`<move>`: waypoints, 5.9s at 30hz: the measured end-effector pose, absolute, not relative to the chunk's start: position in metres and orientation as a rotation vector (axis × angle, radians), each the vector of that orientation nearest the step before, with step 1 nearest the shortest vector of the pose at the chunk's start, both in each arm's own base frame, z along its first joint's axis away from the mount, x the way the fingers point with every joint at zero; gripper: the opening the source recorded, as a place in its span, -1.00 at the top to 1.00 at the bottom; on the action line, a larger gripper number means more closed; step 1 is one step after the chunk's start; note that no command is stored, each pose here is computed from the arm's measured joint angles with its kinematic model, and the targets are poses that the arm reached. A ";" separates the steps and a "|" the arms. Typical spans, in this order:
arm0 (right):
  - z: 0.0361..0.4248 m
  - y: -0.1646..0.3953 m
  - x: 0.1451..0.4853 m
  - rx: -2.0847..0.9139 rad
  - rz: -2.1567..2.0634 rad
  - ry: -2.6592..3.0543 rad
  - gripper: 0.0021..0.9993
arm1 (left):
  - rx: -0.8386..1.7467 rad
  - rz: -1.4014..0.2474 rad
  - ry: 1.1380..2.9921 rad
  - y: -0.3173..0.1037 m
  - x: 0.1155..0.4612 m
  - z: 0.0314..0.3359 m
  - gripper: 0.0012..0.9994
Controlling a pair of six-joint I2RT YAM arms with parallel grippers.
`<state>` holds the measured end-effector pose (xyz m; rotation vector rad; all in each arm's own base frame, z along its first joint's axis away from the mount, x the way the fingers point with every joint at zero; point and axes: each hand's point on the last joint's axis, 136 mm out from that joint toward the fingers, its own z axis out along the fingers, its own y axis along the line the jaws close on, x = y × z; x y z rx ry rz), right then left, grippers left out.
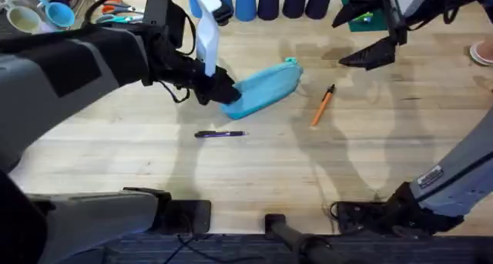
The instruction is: Unzip the bag, pick up the pens from the table one at a time and place them inside, then zip the bag closed.
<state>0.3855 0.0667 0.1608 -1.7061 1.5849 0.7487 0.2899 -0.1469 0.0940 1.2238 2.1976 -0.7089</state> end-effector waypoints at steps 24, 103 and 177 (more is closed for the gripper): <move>0.148 0.056 0.384 -1.801 0.686 1.614 -0.99 | 1.224 -0.709 2.198 -0.147 0.290 0.094 0.92; 0.146 0.151 0.407 -0.504 1.162 2.695 -0.99 | 1.224 -0.704 2.200 -0.147 0.290 0.094 0.92; 0.112 0.170 0.413 -0.601 0.836 2.886 0.94 | 1.225 -0.701 2.196 -0.147 0.291 0.094 0.92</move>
